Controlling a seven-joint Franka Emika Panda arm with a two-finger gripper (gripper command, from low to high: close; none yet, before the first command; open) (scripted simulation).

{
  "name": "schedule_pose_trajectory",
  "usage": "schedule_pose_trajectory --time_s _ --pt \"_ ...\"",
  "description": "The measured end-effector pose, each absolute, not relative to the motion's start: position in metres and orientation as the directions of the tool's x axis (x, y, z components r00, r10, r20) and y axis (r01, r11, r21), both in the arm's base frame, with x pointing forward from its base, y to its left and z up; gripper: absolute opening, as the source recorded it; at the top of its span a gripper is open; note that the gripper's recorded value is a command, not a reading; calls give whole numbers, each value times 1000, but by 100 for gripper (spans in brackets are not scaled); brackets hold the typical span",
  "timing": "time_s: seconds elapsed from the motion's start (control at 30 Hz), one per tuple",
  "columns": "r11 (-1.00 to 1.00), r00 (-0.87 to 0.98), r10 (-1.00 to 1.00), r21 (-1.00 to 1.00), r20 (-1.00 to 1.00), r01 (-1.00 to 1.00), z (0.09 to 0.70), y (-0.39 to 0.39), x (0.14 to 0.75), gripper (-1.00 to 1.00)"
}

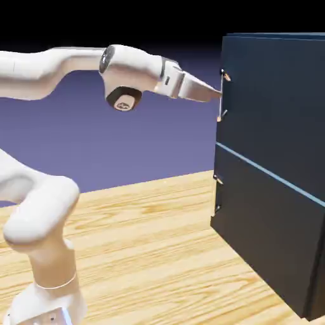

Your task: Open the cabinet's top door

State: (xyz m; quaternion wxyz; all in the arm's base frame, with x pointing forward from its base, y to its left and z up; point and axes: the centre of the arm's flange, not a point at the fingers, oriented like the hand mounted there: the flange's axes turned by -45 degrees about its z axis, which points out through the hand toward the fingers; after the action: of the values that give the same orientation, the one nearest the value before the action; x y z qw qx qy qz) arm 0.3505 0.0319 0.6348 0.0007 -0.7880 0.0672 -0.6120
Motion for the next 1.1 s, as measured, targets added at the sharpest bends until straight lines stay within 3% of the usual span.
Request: schedule_pose_trajectory --time_s 0.53,0.87,1.07,1.1 --pt "-997 59 -45 -41 997 -62 613 113 377 0" --pt "-999 0 0 0 1000 -40 549 152 426 0" --pt "-999 0 1 1 1000 -40 549 151 469 0" --pt "-999 0 0 0 1000 -40 548 151 476 -100"
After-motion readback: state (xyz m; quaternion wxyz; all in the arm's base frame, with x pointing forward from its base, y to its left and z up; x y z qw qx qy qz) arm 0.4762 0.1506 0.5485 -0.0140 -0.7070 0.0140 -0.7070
